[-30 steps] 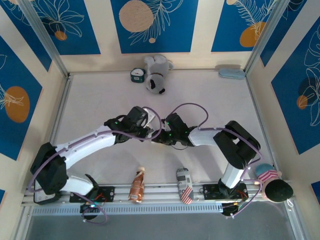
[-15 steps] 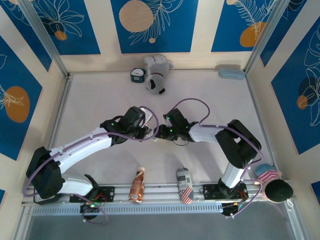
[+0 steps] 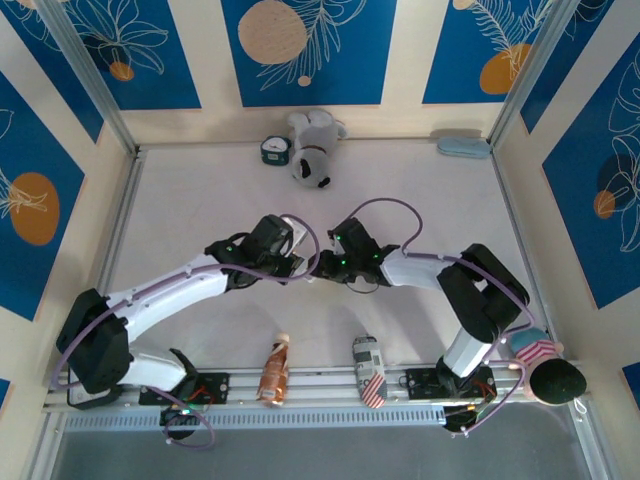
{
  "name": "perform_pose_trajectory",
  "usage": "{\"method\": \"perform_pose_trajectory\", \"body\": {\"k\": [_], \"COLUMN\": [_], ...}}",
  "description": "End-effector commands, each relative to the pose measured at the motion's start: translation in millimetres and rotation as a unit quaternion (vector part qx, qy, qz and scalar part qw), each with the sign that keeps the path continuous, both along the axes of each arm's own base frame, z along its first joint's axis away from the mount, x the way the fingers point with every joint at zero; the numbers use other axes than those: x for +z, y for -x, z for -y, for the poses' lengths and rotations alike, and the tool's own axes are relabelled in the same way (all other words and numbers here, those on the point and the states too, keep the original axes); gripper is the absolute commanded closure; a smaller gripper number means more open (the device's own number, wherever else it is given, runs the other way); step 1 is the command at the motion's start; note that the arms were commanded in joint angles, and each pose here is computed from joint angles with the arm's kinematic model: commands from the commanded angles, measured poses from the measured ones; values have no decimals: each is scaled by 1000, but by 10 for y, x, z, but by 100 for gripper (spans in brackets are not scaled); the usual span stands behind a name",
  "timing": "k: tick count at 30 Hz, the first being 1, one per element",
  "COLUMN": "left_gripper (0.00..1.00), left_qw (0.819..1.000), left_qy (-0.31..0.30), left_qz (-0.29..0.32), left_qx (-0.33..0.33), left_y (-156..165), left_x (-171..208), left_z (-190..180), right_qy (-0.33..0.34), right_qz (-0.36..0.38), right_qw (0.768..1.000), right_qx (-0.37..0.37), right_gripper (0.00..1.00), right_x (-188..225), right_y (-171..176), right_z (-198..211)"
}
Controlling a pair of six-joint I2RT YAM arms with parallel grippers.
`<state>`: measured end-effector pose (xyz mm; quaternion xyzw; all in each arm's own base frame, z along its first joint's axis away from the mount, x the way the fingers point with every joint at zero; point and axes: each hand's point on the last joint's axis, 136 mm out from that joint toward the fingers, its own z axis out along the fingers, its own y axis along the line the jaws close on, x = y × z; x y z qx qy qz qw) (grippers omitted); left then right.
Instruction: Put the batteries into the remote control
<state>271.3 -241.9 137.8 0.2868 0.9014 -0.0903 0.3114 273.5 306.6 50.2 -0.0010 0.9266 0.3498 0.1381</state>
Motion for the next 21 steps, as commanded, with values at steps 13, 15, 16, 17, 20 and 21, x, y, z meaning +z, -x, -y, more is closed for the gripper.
{"method": "perform_pose_trajectory", "body": {"k": [13,15,16,17,20,21], "left_gripper": [83,83,83,83,83,83], "left_qw": [1000,1000,1000,1000,1000,1000], "left_qy": [14,13,13,13,16,16], "left_qz": [-4,-4,-6,-6,-8,-9], "left_qx": [6,6,5,4,6,7], "left_y": [-2,-5,2,3,2,2], "left_x": [-21,-27,-36,-32,-32,-36], "left_z": [-2,1,6,5,9,9], "right_qy": [2,3,4,4,6,8], "right_qz": [-21,-18,-17,-15,-11,-11], "right_qw": [1000,1000,1000,1000,1000,1000], "right_qx": [-18,-16,-17,-17,-15,-15], "right_gripper": [57,57,57,57,57,58], "right_x": [-172,-159,-156,-147,-128,-125], "right_y": [-169,-220,-247,-277,-347,-371], "right_z": [-45,-41,-34,-28,-10,1]}}
